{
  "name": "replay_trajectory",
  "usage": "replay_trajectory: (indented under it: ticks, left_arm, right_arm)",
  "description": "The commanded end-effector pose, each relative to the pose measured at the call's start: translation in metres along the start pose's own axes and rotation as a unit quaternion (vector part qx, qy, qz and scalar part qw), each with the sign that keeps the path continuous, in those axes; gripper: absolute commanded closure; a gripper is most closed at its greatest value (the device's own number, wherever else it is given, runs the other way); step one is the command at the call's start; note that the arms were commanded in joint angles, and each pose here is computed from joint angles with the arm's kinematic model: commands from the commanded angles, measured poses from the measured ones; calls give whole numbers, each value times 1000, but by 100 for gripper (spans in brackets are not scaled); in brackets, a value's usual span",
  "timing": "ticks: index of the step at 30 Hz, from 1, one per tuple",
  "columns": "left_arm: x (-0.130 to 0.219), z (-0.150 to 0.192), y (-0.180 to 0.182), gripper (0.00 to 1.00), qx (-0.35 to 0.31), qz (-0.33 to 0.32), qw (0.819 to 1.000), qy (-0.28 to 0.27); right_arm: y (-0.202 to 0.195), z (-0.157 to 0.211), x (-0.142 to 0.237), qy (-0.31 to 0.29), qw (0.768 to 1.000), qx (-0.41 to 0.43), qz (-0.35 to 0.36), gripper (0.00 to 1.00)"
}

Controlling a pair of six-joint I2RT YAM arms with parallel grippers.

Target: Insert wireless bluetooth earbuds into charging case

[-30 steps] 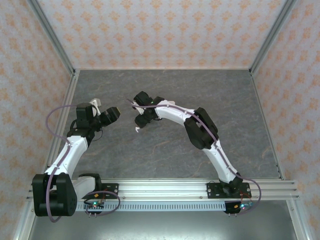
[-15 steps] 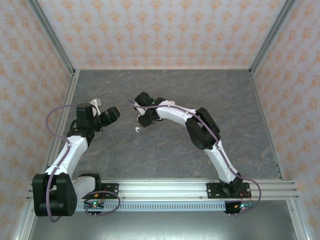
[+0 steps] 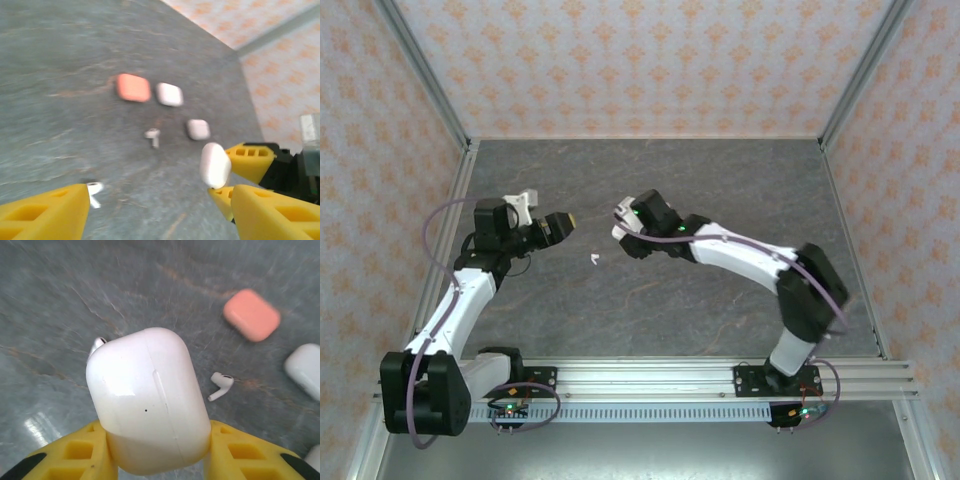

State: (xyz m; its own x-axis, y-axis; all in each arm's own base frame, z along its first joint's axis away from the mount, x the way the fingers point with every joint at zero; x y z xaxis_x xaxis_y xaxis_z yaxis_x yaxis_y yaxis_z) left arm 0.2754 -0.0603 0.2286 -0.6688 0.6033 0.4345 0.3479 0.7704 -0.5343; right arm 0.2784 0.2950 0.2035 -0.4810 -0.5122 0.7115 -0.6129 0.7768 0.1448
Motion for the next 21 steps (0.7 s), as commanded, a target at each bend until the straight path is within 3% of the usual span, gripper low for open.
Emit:
replay_trajectory:
  ticks: [1,5,11,16,21]
  left_arm:
    - [2,-13,-47,25,-71,104,992,1]
    - [-8,-13,-84,25,-112,173,978,19]
    - [-28,-14,-123,25,-129,233,964,27]
    - [-50,-8,-148,28,-140,255,955,53]
    - [-70,-4,-155,38,-135,252,955,73]
  right_arm:
    - [5,-4,32,-74,997,17,-26,61]
    - [3,5,73,-128,991,29,-36,61]
    - [1,14,103,-154,986,54,-32,61]
    - [1,14,112,-166,984,61,-32,61]
    - [0,13,113,-168,983,64,-25,61]
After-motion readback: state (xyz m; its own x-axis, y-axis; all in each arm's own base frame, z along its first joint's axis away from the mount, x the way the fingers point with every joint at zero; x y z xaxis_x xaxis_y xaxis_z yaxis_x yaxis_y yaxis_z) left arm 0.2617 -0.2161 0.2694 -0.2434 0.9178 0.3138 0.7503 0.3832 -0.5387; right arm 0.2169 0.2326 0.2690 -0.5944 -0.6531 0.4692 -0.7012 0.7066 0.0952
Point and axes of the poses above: each hand's point on the last joint's axis, 136 mm out from that joint toward the fingers, its own x axis back along the fingers, its own y axis along the line the jaws close on, z = x × y, the point moved 7 cm from there along x, back along the fingers, and after that the axes turned 14 degrees about -x, right-handed, at the moved point
